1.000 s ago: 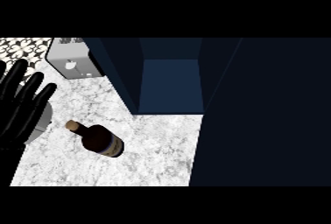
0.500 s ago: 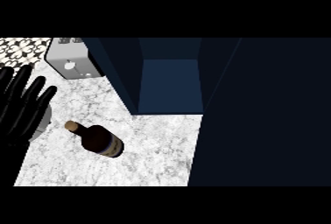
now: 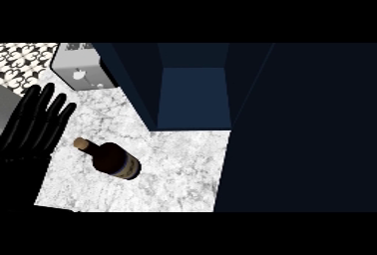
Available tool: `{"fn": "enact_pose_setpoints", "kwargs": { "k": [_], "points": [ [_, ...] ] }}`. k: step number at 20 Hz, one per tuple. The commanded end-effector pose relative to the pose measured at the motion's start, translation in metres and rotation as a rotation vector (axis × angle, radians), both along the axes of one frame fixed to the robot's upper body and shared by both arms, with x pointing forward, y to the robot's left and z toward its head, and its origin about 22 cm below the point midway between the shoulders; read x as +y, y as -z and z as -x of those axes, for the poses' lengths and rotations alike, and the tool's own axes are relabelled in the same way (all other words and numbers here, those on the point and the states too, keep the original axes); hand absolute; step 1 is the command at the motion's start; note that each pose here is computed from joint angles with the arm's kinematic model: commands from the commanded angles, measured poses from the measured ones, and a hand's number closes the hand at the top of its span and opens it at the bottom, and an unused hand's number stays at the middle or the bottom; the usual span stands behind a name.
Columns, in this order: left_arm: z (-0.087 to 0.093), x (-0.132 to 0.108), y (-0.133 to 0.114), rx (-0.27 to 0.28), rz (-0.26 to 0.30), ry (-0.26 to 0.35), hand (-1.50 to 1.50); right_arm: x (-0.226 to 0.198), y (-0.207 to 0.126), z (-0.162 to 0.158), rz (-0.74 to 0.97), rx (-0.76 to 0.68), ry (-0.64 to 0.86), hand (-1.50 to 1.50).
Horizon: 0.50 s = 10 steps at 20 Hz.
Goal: Pick up the wine, place it into the cabinet and close the cabinet
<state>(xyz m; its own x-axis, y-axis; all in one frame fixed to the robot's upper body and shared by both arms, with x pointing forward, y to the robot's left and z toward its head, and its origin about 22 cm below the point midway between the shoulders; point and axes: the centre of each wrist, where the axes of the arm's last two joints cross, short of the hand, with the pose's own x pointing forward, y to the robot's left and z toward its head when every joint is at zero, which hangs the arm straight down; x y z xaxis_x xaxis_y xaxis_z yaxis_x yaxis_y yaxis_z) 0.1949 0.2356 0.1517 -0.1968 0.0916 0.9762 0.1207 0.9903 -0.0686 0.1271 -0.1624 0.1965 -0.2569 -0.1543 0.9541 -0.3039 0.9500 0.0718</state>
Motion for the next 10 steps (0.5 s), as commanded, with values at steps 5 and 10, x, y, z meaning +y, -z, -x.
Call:
{"fn": "enact_pose_setpoints", "kwargs": {
  "k": [5,10],
  "points": [
    [-0.004,0.013,0.036,0.025,-0.007,-0.039,-1.50,-0.021,-0.023,0.039,0.009,-0.093,0.052,-1.50],
    [-0.011,0.022,0.076,0.062,-0.015,-0.078,-1.50,-0.018,-0.019,0.036,0.019,-0.097,0.069,-1.50]
  ]
}}
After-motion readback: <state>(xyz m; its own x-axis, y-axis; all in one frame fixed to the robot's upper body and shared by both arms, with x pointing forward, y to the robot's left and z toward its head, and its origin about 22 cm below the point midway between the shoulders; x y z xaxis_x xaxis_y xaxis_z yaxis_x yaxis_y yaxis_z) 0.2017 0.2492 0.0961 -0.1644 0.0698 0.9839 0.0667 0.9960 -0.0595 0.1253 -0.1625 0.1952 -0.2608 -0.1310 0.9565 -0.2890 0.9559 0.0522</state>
